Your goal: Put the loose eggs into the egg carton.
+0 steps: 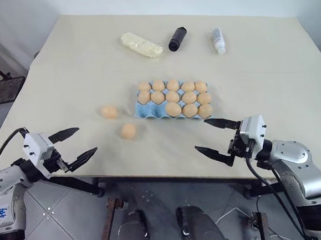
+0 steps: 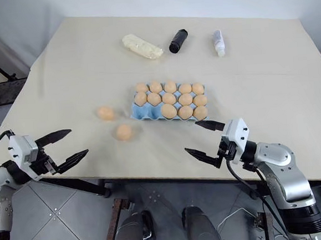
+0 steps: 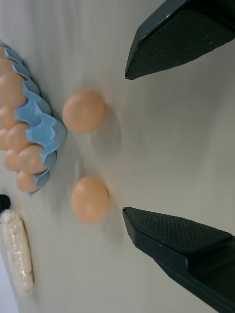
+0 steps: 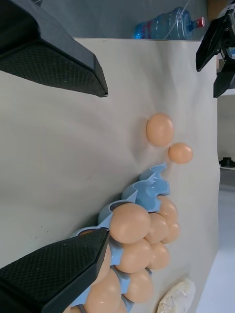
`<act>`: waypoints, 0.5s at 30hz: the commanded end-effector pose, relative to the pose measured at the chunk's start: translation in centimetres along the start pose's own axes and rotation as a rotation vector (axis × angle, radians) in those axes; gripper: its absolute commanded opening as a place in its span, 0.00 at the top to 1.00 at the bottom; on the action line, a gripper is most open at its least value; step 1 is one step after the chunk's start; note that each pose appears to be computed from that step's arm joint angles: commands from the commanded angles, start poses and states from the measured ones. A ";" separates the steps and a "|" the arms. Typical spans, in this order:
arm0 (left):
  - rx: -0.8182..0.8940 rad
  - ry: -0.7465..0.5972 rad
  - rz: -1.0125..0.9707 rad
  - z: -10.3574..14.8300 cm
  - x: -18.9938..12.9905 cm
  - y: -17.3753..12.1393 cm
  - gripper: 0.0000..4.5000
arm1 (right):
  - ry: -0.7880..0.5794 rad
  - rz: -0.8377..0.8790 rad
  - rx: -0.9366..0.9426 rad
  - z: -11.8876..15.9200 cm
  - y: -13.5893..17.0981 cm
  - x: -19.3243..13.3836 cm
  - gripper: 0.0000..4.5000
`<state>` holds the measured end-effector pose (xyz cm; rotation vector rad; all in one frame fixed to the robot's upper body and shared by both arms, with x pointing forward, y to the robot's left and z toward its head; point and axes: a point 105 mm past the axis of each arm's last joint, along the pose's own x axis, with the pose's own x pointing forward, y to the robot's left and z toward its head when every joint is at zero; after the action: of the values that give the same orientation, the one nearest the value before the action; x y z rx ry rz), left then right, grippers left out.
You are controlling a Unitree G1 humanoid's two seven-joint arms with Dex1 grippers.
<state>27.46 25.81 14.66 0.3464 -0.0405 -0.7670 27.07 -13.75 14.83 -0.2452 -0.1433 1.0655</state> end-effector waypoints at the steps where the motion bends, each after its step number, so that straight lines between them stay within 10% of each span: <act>1: 0.037 -0.059 -0.027 1.6 2.5 -0.8 0.01 | -0.023 -0.003 -0.042 0.9 -0.4 -0.1 0.00; 15: -0.027 -0.015 -0.112 -0.9 10.8 -3.0 0.01 | -0.030 -0.034 -0.052 1.1 0.0 -0.3 0.00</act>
<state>33.23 17.09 11.41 0.2909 0.0031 -0.8743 27.12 -13.92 14.67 -0.2540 -0.1421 1.0382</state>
